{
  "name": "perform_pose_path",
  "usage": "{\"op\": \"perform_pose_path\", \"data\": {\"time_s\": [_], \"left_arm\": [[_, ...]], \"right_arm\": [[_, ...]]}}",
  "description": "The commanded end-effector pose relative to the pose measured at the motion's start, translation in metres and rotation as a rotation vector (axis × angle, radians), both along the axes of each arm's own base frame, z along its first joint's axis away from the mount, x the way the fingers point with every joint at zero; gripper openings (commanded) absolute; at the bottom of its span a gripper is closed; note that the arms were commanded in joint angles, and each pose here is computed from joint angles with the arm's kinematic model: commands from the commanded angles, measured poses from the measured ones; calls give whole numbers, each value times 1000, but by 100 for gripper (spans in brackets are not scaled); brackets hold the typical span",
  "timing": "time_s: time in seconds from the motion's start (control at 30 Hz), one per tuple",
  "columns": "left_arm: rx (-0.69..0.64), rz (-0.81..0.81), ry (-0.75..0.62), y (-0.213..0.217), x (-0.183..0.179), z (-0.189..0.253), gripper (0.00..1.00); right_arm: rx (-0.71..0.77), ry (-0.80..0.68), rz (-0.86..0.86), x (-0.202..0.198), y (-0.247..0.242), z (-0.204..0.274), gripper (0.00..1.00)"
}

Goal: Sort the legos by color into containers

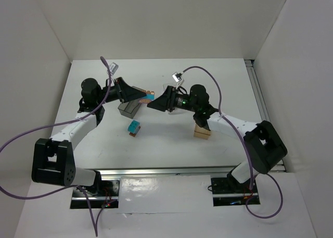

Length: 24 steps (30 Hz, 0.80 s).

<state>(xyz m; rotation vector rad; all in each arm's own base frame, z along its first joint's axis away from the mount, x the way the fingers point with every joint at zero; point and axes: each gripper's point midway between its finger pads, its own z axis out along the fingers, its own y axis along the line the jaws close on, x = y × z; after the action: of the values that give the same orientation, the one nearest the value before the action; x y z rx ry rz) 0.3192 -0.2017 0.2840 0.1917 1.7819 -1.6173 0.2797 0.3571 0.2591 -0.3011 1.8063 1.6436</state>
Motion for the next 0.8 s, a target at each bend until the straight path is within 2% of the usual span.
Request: {"op": "perform_pose_path", "data": {"time_s": [0.0, 0.2, 0.3, 0.33, 0.47, 0.53, 0.57, 0.6, 0.67, 0.7, 0.77], "left_arm": [[-7, -33, -80, 0, -3, 13, 0], [-6, -42, -82, -1, -6, 10, 0], [-10, -43, -74, -1, -6, 8, 0], [-10, -43, -83, -1, -6, 9, 0], [-6, -33, -70, 0, -3, 5, 0], [-5, -22, -38, 0, 1, 2, 0], [0, -22, -38, 0, 1, 0, 0], [6, -21, -43, 0, 4, 0, 0], [9, -21, -53, 0, 6, 5, 0], [14, -21, -44, 0, 6, 3, 0], [22, -6, -55, 0, 11, 8, 0]], "right_arm": [[78, -106, 21, 0, 8, 37, 67], [87, -116, 10, 5, 10, 37, 66], [94, -127, 28, 2, 14, 40, 53], [99, -134, 28, 3, 15, 44, 41], [99, -134, 28, 0, 13, 43, 23], [53, -104, 1, 1, 12, 31, 16], [32, -107, -26, 3, 9, 31, 16], [-63, -78, -39, 2, 8, 7, 15], [-159, -87, -110, 11, 4, 2, 15], [-263, -74, -104, 7, 1, -21, 15], [-318, -82, -155, 6, -9, -26, 15]]}}
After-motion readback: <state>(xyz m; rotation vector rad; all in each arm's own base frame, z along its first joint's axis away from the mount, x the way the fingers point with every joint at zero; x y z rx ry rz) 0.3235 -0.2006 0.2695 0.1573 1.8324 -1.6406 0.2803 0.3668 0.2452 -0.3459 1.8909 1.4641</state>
